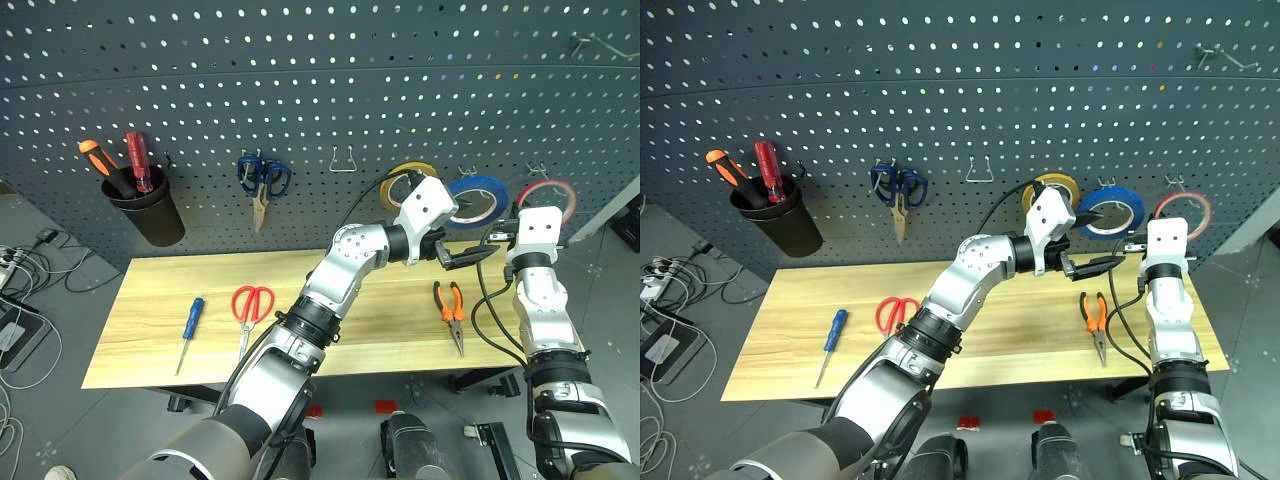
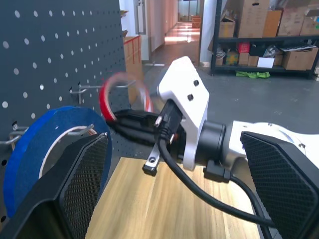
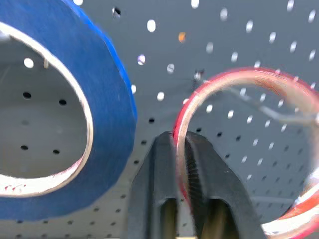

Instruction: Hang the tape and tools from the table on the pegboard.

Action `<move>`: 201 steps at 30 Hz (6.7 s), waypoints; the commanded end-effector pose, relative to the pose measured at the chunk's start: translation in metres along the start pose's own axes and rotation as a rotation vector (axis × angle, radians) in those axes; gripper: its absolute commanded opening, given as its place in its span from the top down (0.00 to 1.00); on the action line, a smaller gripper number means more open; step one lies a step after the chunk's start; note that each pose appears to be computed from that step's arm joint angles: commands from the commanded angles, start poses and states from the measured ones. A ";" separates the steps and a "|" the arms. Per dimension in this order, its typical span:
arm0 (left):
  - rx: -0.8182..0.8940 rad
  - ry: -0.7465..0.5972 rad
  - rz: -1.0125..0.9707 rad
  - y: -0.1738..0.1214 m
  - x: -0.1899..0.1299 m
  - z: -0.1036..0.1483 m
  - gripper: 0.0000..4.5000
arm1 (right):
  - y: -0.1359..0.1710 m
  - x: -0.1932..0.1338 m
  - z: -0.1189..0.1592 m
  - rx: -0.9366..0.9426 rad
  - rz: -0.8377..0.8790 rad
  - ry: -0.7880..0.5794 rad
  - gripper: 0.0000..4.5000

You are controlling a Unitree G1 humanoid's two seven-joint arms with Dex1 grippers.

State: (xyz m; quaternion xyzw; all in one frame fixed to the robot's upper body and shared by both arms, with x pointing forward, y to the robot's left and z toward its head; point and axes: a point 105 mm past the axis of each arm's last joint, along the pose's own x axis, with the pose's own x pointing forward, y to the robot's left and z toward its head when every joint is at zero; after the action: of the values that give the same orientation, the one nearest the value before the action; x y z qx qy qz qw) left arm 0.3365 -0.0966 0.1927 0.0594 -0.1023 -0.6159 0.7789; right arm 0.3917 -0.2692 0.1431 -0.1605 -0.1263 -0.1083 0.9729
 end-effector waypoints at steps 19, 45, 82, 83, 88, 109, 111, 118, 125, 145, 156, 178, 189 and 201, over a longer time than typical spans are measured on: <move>0.010 0.026 -0.019 -0.019 -0.024 -0.015 0.00 | -0.016 -0.031 0.004 0.009 -0.057 0.019 0.01; -0.019 0.375 0.200 -0.034 -0.138 -0.105 0.00 | 0.084 -0.097 -0.037 0.124 0.297 0.639 0.01; -0.147 0.342 0.330 -0.033 -0.146 -0.087 0.00 | 0.065 -0.072 -0.050 0.138 0.247 0.756 0.12; -0.147 0.340 0.325 -0.033 -0.145 -0.087 0.00 | 0.065 -0.071 -0.051 0.132 0.247 0.752 0.19; -0.153 0.332 0.307 -0.036 -0.142 -0.086 0.00 | 0.063 -0.068 -0.051 0.129 0.238 0.741 0.35; -0.172 0.166 0.361 -0.034 -0.156 -0.033 0.00 | 0.113 -0.094 0.013 0.166 0.608 0.476 0.35; -0.186 0.143 0.399 -0.034 -0.162 -0.026 0.00 | 0.119 -0.086 0.035 0.208 0.614 0.378 0.35; -0.210 0.088 0.547 -0.024 -0.180 -0.012 0.00 | 0.142 -0.068 0.103 0.282 0.656 0.069 0.35; -0.154 0.071 0.651 -0.009 -0.198 0.002 0.00 | 0.138 -0.047 0.166 0.364 0.615 -0.224 0.35; 0.073 -0.095 0.785 0.052 -0.174 0.049 0.00 | 0.127 0.012 0.252 0.341 0.287 -0.653 0.35; 0.082 -0.136 0.784 0.068 -0.157 0.053 0.00 | 0.141 0.017 0.223 0.433 0.250 -0.560 0.35; 0.089 -0.091 0.765 0.060 -0.161 0.048 0.00 | 0.157 0.026 0.189 0.446 0.272 -0.441 0.01; 0.061 -0.073 0.764 0.053 -0.165 0.039 0.00 | 0.145 0.009 0.175 0.447 0.330 -0.406 0.01; 0.007 -0.021 0.746 0.035 -0.172 0.024 0.00 | 0.126 -0.024 0.158 0.467 0.378 -0.312 0.01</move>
State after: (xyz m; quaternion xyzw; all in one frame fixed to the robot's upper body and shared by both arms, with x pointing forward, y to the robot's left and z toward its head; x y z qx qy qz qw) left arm 0.3353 0.0855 0.1976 0.0103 -0.1042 -0.2750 0.9557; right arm 0.3773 -0.0966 0.2297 0.0284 -0.2378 0.1162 0.9639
